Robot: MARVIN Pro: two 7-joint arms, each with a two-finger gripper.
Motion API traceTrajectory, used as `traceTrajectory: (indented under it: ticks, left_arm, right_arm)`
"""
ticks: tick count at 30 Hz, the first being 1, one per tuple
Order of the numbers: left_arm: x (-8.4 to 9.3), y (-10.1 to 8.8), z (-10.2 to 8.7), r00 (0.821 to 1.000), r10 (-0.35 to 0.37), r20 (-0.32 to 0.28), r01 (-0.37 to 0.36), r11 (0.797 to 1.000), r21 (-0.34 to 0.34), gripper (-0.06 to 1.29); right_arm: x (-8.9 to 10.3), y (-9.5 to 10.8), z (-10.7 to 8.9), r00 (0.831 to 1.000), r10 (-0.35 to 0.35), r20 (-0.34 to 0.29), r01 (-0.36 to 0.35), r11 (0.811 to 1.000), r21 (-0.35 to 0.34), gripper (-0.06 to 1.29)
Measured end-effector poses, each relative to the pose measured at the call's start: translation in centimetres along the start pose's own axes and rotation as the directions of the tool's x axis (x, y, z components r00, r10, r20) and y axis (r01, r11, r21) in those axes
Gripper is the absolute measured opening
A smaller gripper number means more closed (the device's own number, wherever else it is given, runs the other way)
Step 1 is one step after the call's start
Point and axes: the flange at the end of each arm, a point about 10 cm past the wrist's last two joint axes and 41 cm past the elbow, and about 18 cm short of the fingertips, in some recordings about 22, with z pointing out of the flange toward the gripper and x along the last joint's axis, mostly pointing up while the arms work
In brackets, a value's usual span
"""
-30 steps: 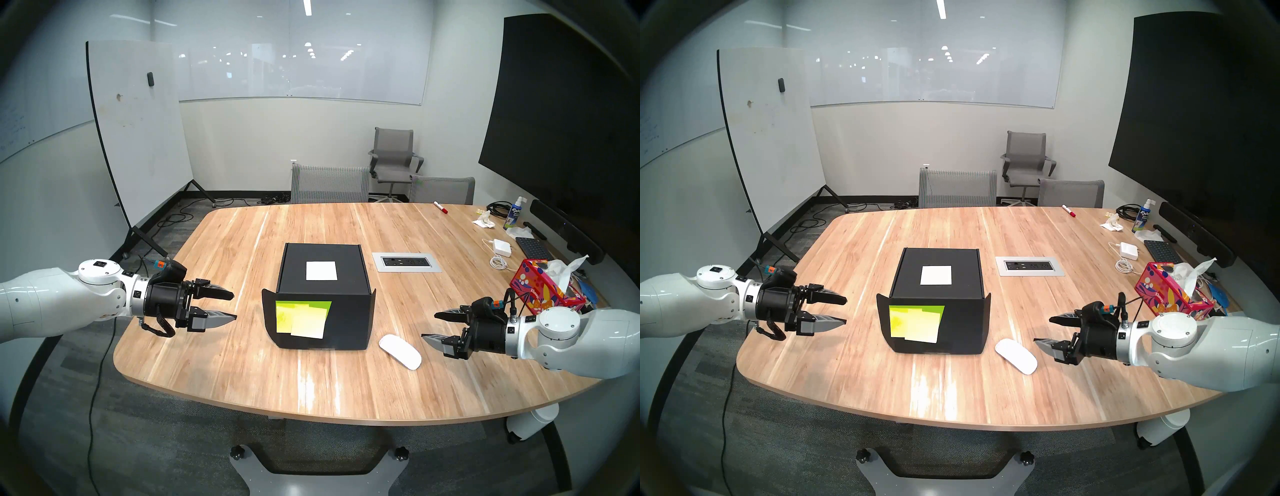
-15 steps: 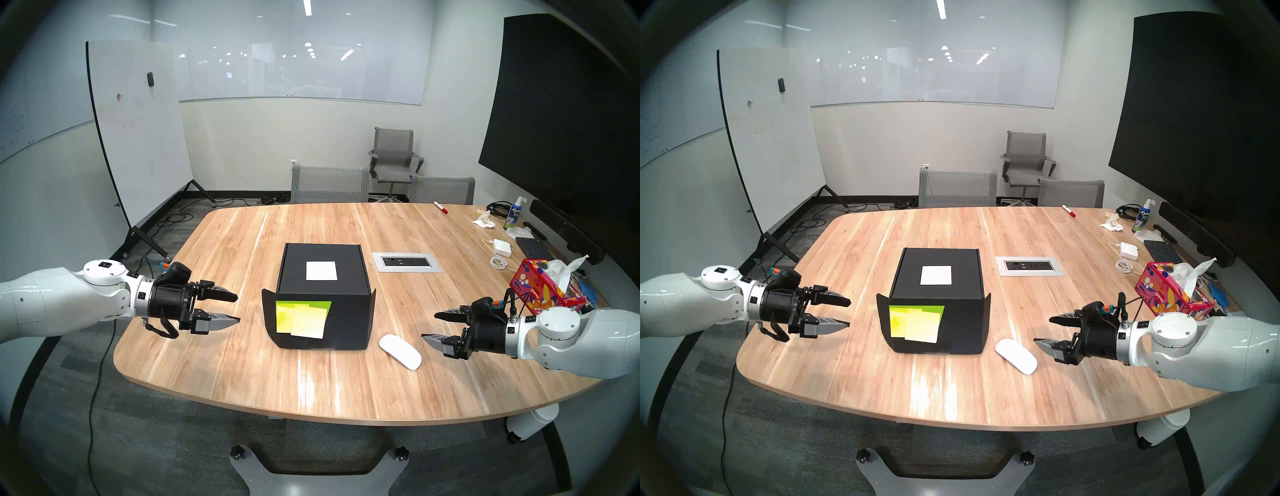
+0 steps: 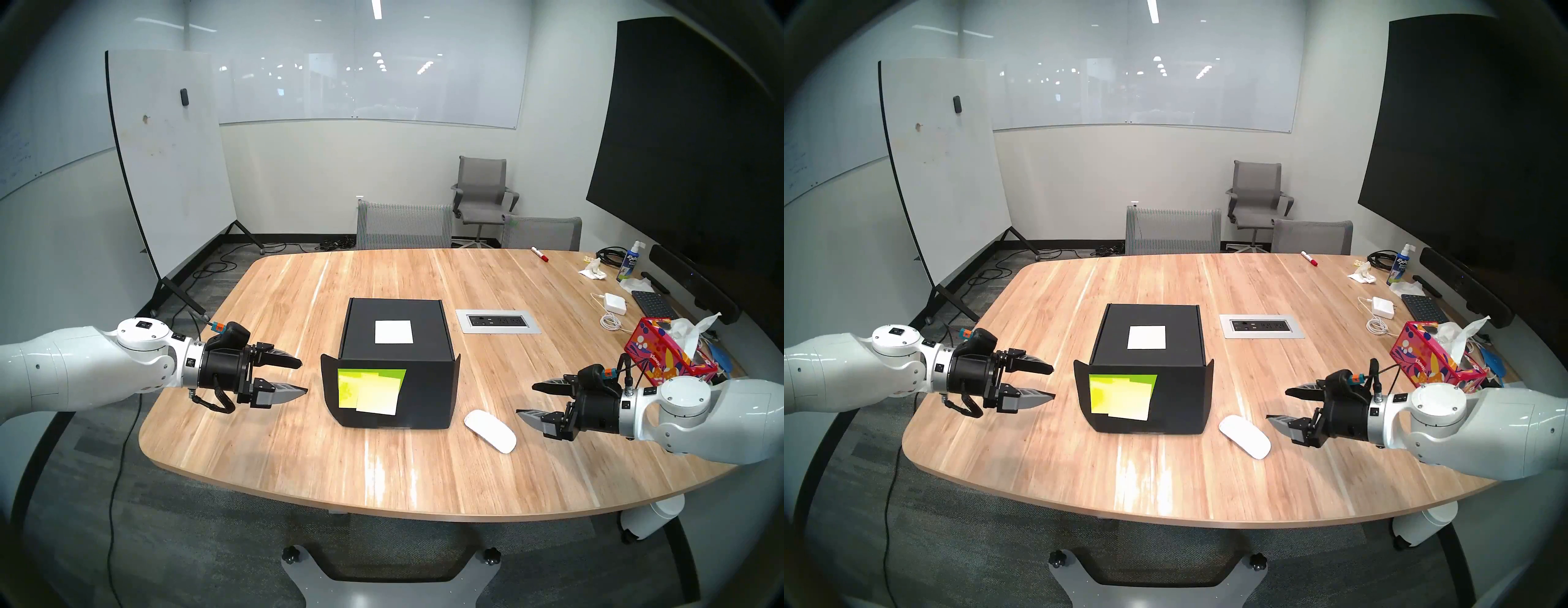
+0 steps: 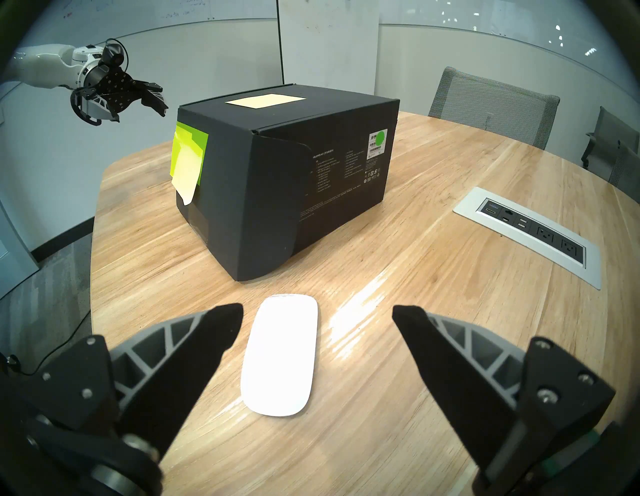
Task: Open the box and place the mouse inside
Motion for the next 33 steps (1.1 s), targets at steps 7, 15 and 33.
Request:
traceTrajectory:
  ticks: [7,15,33]
  left_arm:
    - [-0.1,-0.6,0.9,1.0,-0.005,0.012,0.004,1.0,0.029,1.27]
    - [-0.6,-1.3,1.7,1.0,-0.009,0.029,0.008,0.999,0.052,1.27]
    - [-1.0,-2.7,3.2,0.999,-0.03,0.031,0.028,0.997,0.066,1.27]
  right_arm:
    - [0.0,0.0,0.0,1.0,0.0,0.0,0.0,1.0,0.0,1.17]
    - [0.0,0.0,0.0,1.0,0.0,0.0,0.0,1.0,0.0,1.17]
    - [0.0,0.0,0.0,1.0,0.0,0.0,0.0,1.0,0.0,1.17]
